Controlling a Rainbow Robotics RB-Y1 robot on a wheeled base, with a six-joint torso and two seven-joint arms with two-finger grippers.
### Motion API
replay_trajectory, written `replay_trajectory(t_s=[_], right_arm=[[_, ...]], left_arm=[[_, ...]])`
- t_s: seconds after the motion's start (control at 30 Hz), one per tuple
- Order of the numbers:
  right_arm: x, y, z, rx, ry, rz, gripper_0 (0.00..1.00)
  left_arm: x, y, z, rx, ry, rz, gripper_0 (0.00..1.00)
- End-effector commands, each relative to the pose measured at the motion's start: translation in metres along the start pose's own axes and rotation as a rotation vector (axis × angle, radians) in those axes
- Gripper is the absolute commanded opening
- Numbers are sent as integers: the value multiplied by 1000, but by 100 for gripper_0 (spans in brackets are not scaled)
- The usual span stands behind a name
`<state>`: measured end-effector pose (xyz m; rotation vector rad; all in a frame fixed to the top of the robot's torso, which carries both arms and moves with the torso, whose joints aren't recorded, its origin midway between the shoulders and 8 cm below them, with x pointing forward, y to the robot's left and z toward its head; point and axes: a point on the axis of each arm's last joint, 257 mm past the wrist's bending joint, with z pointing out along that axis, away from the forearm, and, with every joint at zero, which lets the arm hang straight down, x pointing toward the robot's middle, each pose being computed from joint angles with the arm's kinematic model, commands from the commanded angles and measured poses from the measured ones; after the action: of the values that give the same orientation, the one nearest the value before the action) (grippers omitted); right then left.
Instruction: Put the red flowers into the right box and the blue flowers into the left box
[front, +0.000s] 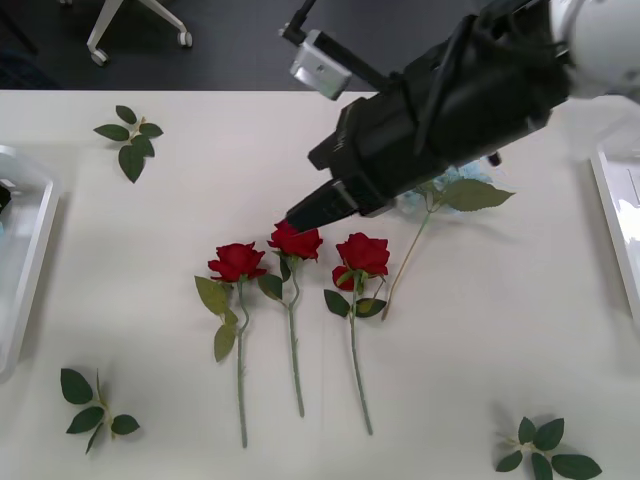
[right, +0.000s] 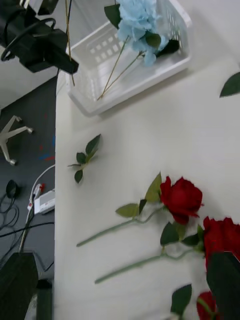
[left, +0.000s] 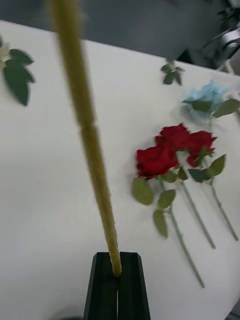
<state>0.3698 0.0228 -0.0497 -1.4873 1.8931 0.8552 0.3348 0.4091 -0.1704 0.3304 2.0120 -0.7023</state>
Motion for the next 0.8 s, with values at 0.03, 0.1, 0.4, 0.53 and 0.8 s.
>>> replay_trajectory(t_s=[0.03, 0.1, 0.4, 0.53, 0.8], right_arm=[[4, -4, -32, 17, 31, 168, 100], [17, -11, -44, 52, 79, 257, 100], [64, -35, -46, 193, 202, 624, 100], [76, -44, -37, 254, 218, 789, 100], [99, -74, -4, 357, 199, 975, 100]], left_arm=[[-7, 26, -26, -128, 52, -69, 0], [-7, 45, -38, -210, 73, -84, 0], [-5, 105, -71, -467, 192, -26, 0], [-9, 128, -81, -564, 229, 0, 1], [-11, 174, -79, -664, 257, -39, 1]])
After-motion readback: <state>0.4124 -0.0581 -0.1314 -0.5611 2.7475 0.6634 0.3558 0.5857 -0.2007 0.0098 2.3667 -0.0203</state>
